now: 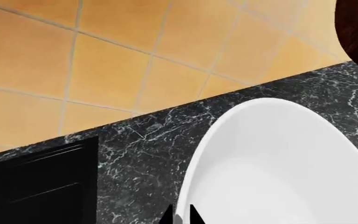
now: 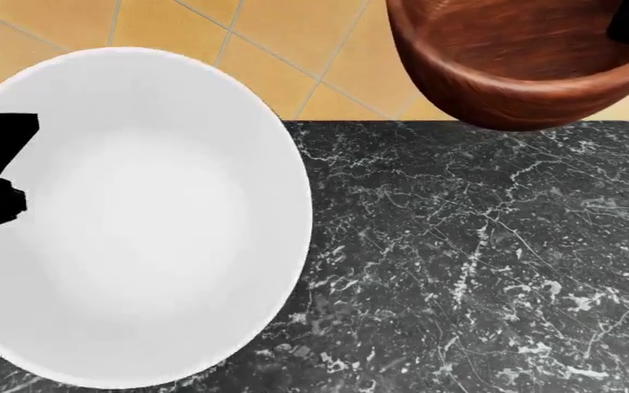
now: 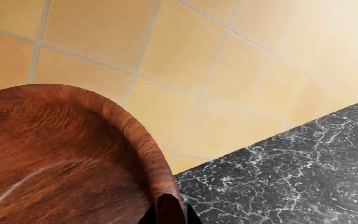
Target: Stack the bowls in the sink.
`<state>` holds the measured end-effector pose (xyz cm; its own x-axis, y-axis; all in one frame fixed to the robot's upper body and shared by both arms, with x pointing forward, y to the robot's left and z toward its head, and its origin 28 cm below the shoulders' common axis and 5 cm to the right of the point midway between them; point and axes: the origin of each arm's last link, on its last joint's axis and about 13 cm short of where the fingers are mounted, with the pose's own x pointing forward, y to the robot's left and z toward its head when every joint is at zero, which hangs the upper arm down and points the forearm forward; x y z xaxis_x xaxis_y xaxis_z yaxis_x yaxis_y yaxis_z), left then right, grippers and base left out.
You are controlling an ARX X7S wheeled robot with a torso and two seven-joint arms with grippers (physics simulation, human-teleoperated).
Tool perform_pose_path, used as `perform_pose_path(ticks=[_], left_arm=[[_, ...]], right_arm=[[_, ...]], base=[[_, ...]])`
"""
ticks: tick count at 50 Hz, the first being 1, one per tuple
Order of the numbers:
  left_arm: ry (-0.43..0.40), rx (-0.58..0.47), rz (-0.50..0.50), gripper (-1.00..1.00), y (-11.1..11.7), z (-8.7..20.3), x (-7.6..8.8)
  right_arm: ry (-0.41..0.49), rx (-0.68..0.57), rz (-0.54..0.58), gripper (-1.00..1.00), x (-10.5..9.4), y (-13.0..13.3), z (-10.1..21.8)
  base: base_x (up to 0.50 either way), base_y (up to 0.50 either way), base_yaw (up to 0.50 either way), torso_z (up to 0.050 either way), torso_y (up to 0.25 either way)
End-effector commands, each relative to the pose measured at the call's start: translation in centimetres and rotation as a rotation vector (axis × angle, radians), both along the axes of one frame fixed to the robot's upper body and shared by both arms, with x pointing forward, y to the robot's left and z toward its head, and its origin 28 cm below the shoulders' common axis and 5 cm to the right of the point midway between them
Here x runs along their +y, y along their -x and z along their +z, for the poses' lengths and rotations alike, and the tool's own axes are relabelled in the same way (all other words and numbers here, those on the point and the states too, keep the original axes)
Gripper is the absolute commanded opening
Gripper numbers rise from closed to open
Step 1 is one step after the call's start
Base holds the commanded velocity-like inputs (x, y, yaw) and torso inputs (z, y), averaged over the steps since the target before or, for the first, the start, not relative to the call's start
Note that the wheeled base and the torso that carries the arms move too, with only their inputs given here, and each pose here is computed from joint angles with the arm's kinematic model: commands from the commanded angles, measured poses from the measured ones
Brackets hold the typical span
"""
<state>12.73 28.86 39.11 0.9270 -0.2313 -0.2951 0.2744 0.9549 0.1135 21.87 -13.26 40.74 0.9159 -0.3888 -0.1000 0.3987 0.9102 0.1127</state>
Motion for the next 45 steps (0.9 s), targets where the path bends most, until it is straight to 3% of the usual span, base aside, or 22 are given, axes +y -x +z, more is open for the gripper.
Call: perform_pose_path(ticks=[1,9,14,19,31,45], left_arm=[[0.157,-0.182,0.104,-1.00,1.7,2.3,1.6],[0.230,-0.239,0.211,-1.00,2.1,2.1,3.1],[0.237,-0.252,0.248,-1.00,2.3,1.9,3.6],[0.239,-0.253,0.267,-1.00,2.4,1.6,4.0],[0.225,-0.214,0.151,-1.00,0.6,0.8,2.0],[0.306,-0.281,0.315,-1.00,1.0,0.4,4.3]], right_arm=[[0.022,-0.061,0.044,-1.00,-0.1,0.8,0.1],[0.061,-0.110,0.073,-1.00,-0.6,1.9,-0.8],[0.100,-0.165,0.132,-1.00,-0.7,2.9,-1.2],[0.132,-0.220,0.099,-1.00,-1.1,3.5,-0.8],[0.125,-0.197,0.083,-1.00,-0.9,1.8,-2.3],[0.209,-0.190,0.043,-1.00,-1.2,2.9,-2.1]], base=[[0.00,0.00,0.00,0.000,0.000],[0.00,0.00,0.00,0.000,0.001],[0.00,0.00,0.00,0.000,0.000],[0.00,0.00,0.00,0.000,0.000],[0.00,0.00,0.00,0.000,0.000],[-0.03,0.00,0.00,0.000,0.001]])
